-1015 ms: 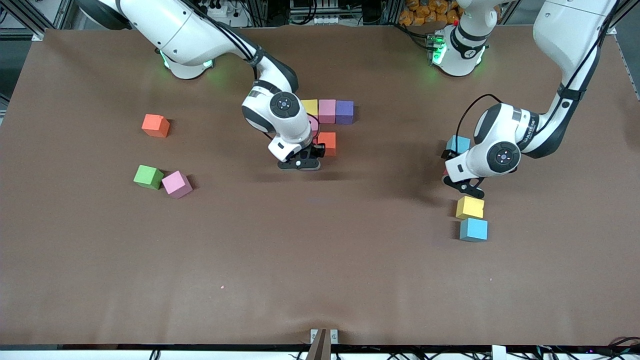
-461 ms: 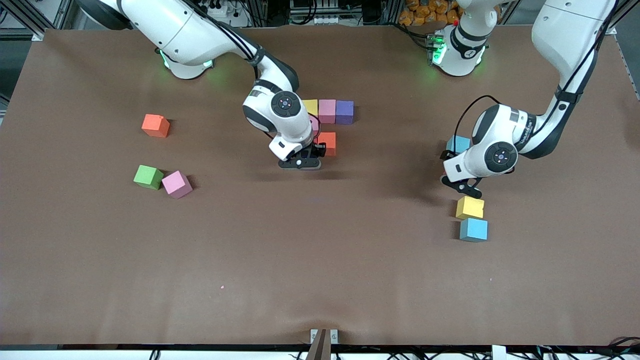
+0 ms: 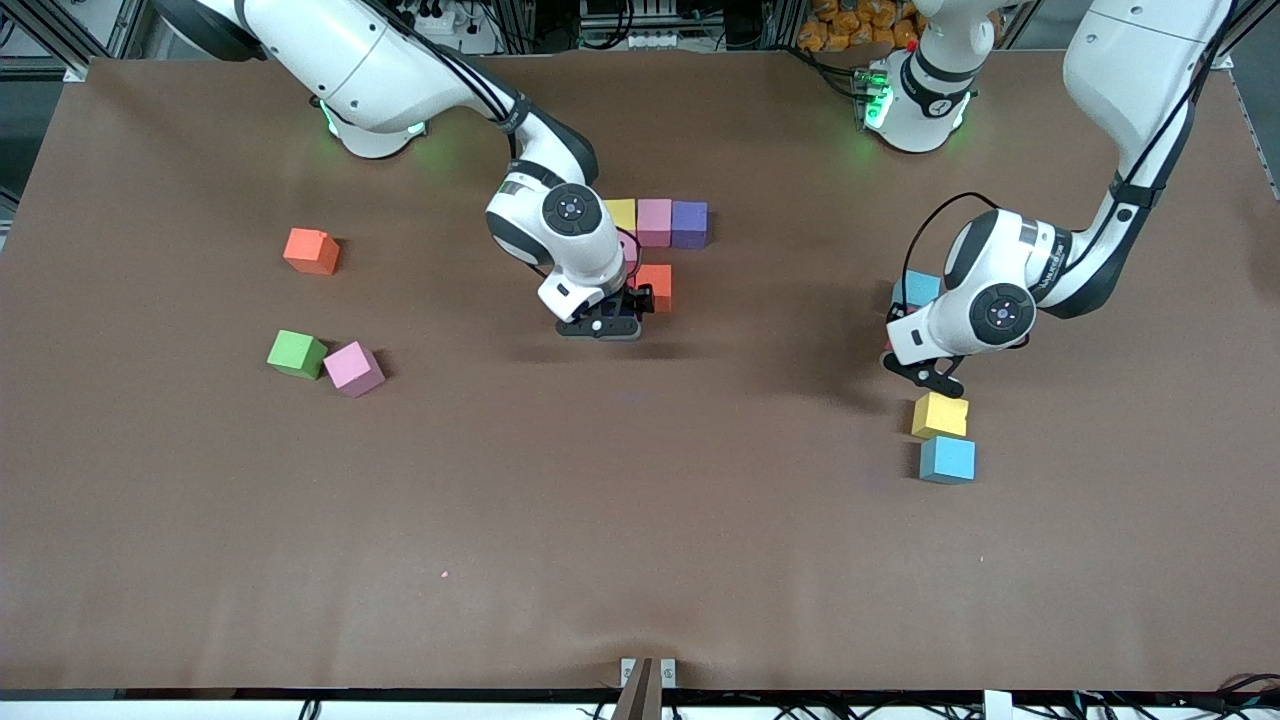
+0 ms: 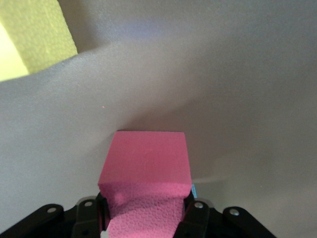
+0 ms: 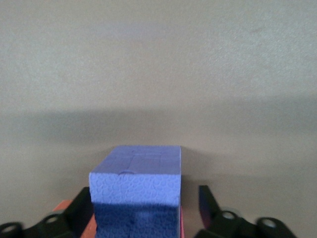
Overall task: Arrange 11 blocks into digit 3
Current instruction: 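Place purple below red with the right gripper while the left gripper grasps pink, then reach the right gripper to light pink while the left gripper carries pink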
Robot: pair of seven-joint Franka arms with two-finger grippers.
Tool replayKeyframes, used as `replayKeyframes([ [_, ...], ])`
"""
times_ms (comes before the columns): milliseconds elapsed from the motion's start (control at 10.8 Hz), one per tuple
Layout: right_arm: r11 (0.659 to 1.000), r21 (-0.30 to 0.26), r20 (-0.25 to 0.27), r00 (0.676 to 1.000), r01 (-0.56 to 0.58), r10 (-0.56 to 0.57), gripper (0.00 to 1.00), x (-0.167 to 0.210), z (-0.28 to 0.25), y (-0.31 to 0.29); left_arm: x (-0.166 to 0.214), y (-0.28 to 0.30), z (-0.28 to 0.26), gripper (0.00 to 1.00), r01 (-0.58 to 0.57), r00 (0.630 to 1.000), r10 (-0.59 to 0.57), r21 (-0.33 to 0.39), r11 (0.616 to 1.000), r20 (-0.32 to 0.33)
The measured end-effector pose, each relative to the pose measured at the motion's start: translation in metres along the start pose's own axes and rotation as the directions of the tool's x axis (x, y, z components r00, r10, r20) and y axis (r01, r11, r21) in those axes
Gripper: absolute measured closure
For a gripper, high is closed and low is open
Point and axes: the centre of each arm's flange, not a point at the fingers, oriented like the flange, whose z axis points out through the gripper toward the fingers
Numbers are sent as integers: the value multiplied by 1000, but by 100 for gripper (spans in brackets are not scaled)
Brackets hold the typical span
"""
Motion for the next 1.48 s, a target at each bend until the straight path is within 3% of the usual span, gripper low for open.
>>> replayKeyframes([
  [185, 1000, 10, -22, 1000, -17, 17, 0, 13, -6, 2, 5, -1, -16, 46, 92, 995, -91, 5, 996, -32],
  [369, 999, 35, -63, 997, -42, 44, 0, 37, -23, 2, 17, 17, -38, 46, 208, 975, -210, -40, 977, -70],
  [646, 996, 52, -147, 985, -79, 86, 0, 98, -68, 37, 30, 66, -69, 46, 405, 906, -417, -137, 904, -73],
  [830, 998, -55, -152, 988, 4, -12, 0, 139, -86, 111, 34, 113, -82, 46, 578, 805, -592, -164, 799, -44],
  [1107, 981, -160, -91, 988, 110, -125, 0, 165, -92, 227, 36, 159, -88, 46, 750, 648, -762, -180, 637, 8],
  [1292, 961, -197, -32, 978, 195, -205, 0, 160, -91, 293, 35, 176, -88, 46, 854, 504, -862, -180, 488, 56],
  [1476, 925, -218, 20, 949, 311, -314, 0, 155, -97, 347, 35, 191, -90, 46, 933, 336, -938, -169, 318, 87],
])
